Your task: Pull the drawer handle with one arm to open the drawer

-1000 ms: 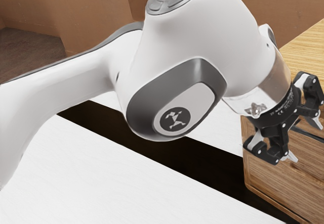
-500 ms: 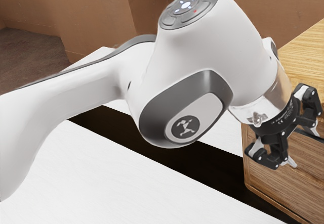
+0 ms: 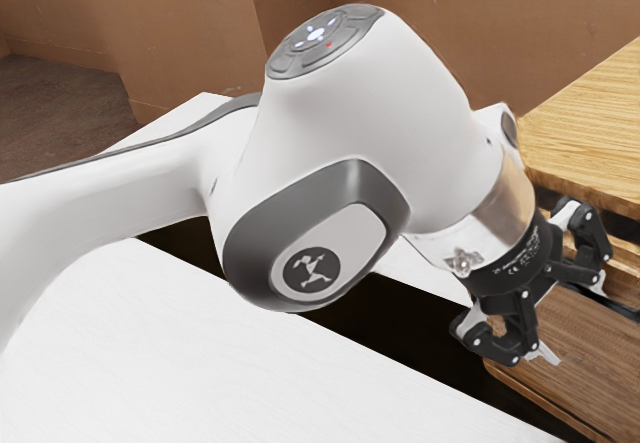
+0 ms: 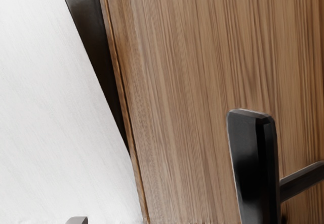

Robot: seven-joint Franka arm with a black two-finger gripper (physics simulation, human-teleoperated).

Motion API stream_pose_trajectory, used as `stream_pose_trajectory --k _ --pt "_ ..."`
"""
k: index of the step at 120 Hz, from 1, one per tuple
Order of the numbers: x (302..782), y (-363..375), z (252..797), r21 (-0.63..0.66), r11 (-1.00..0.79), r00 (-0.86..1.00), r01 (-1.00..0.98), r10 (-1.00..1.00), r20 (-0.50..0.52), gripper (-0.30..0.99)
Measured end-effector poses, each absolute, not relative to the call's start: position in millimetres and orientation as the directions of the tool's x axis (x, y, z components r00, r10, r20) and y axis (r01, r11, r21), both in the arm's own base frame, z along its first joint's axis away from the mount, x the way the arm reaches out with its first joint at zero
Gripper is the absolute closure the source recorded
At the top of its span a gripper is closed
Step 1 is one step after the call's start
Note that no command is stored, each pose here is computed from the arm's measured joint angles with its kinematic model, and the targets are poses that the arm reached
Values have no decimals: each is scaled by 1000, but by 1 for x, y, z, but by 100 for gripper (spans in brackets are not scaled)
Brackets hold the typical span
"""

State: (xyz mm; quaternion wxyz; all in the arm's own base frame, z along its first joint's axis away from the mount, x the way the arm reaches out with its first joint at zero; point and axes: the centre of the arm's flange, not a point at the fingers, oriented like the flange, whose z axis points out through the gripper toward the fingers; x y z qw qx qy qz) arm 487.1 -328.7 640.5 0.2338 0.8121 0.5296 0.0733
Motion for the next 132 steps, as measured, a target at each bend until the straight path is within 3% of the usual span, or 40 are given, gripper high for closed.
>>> stream_pose_trajectory --k 79,132 --pt "454 -302 643 444 -343 458 827 871 -179 34" --pt "408 -293 643 445 -380 503 811 842 -197 34"
